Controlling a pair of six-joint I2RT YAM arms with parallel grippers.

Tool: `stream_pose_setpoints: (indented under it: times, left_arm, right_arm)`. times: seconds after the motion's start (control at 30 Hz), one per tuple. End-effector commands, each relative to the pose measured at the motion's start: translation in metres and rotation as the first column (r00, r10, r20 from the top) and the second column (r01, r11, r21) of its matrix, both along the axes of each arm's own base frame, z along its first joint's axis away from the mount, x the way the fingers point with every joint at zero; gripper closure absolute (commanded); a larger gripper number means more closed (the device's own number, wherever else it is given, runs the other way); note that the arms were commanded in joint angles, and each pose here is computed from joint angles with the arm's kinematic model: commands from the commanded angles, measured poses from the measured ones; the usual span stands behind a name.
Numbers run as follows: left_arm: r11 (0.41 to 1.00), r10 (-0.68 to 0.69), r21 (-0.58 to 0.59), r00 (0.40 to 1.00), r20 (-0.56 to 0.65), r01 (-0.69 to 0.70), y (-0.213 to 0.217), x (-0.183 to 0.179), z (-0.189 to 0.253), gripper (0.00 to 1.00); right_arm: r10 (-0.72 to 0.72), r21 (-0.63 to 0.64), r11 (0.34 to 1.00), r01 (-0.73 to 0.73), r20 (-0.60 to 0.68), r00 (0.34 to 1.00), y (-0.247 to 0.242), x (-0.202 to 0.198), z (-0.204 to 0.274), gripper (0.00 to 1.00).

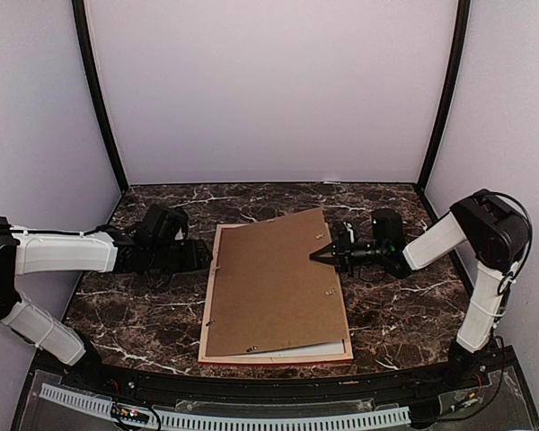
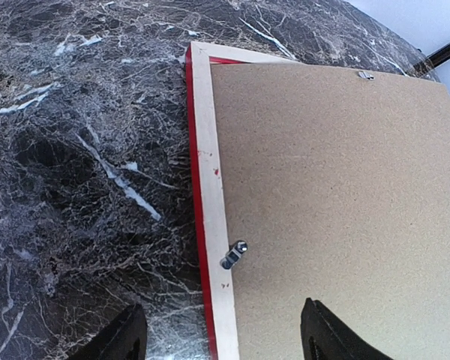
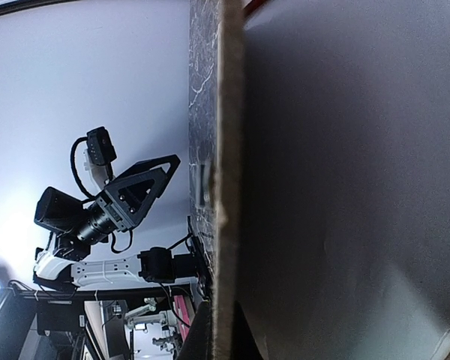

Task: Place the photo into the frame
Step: Adjust the backboard.

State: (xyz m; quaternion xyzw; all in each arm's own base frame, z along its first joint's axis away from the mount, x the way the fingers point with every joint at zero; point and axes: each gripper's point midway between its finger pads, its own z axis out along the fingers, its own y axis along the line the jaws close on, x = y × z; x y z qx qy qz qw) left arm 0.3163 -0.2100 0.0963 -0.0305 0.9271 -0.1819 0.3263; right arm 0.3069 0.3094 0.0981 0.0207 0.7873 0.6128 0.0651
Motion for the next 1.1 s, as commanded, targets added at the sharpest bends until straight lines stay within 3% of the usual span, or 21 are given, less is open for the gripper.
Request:
stream_pose_setpoints:
  times: [0.0,1.07]
  left_arm:
    - [1.0,-0.003,-0.002,1.0,-0.014,0.003,0.001,-0.001,-0.003,0.27]
    - [1.0,-0.008,-0.003,1.0,-0.021,0.008,0.001,-0.003,-0.004,0.27]
  right_arm:
    - [0.046,0.018,0.999,-0.048,0.103,0.994,0.009,0.003,0.015,1.0]
    - [0.032,0.054,0.998,-0.042,0.169,0.985,0.013,0.013,0.032,1.0]
